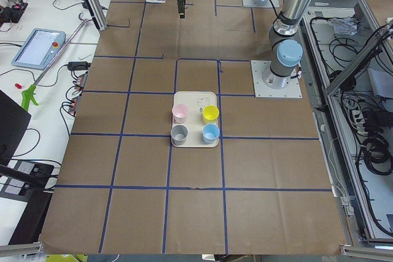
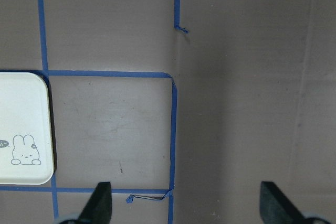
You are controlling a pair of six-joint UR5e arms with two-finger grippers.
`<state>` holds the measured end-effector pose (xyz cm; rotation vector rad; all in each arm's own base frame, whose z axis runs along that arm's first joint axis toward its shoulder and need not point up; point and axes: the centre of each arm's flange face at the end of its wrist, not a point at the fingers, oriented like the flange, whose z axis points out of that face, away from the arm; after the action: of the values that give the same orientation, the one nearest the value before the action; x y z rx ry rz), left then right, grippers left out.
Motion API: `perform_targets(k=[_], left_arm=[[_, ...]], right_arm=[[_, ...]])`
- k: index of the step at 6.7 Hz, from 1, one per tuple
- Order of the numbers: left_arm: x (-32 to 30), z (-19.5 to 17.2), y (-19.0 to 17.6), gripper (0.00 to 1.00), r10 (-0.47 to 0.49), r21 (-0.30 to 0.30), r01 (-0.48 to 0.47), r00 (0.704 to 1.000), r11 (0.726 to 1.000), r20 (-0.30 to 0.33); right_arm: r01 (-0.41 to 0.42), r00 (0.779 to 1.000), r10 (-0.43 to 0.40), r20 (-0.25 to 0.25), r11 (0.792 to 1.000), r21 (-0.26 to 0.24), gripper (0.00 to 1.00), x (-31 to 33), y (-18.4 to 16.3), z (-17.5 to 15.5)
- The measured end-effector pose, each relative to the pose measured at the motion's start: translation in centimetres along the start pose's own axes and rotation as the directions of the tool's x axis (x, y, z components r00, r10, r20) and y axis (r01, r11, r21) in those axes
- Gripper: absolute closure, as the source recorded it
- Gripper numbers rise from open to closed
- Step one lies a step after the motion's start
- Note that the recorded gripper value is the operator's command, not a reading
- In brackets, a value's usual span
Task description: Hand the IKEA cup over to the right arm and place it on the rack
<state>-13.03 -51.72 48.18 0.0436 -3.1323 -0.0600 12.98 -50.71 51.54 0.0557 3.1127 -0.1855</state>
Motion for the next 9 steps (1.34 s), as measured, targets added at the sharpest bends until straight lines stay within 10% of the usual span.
perform_targets(k=[9], left_arm=[[0.0, 0.0, 0.0, 0.01, -0.001, 0.000, 0.001, 1.000, 1.000, 0.000]], right_arm=[[0.023, 0.999, -0.024, -0.023, 1.000, -0.015, 0.00, -0.9, 2.9, 1.1]])
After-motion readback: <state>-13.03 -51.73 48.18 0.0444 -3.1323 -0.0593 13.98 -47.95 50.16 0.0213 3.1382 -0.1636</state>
